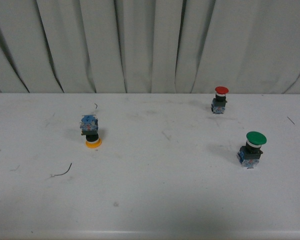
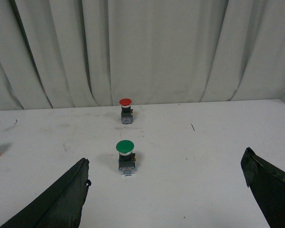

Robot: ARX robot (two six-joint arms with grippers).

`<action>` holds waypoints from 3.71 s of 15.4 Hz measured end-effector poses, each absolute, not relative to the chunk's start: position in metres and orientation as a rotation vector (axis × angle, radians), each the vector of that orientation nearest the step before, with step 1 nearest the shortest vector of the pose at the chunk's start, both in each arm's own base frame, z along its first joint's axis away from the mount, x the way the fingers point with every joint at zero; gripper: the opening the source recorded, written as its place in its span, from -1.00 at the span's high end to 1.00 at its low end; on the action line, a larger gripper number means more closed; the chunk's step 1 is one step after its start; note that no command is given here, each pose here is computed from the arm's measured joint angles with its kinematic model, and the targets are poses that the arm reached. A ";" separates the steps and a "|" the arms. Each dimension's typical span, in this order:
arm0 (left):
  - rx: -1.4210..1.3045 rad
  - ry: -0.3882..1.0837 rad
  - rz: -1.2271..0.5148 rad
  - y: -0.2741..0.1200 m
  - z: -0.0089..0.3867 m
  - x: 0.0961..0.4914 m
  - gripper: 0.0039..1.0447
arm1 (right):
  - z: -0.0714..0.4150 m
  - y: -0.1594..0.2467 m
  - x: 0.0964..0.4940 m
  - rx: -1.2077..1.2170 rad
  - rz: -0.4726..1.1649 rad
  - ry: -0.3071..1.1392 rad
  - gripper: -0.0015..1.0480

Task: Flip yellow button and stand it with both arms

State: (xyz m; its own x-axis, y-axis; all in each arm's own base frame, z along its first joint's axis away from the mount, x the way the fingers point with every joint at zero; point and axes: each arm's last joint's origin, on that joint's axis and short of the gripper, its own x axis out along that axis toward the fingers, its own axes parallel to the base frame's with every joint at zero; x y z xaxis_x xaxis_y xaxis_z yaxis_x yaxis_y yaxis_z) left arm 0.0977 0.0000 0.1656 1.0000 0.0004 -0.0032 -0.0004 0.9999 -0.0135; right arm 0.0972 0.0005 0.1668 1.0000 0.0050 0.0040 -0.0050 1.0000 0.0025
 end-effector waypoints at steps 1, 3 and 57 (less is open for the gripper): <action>-0.014 0.003 0.000 0.000 0.166 0.098 -0.88 | 0.167 0.000 0.097 0.002 0.005 -0.004 -0.87; -0.014 0.003 0.000 0.000 0.166 0.098 -0.88 | 0.167 0.000 0.097 0.002 0.005 -0.004 -0.87; 0.003 0.931 -0.041 -0.071 0.111 0.460 -0.02 | 0.167 0.000 0.097 0.002 0.005 -0.005 -0.87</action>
State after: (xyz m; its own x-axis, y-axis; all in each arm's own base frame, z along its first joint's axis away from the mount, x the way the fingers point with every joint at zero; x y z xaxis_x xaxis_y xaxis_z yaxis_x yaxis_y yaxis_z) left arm 0.4595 -0.0713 0.1112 0.5962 -0.0340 -0.8021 0.0364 0.9992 -0.0154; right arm 0.0972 0.0005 0.1669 1.0000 0.0050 0.0048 -0.0050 1.0000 0.0025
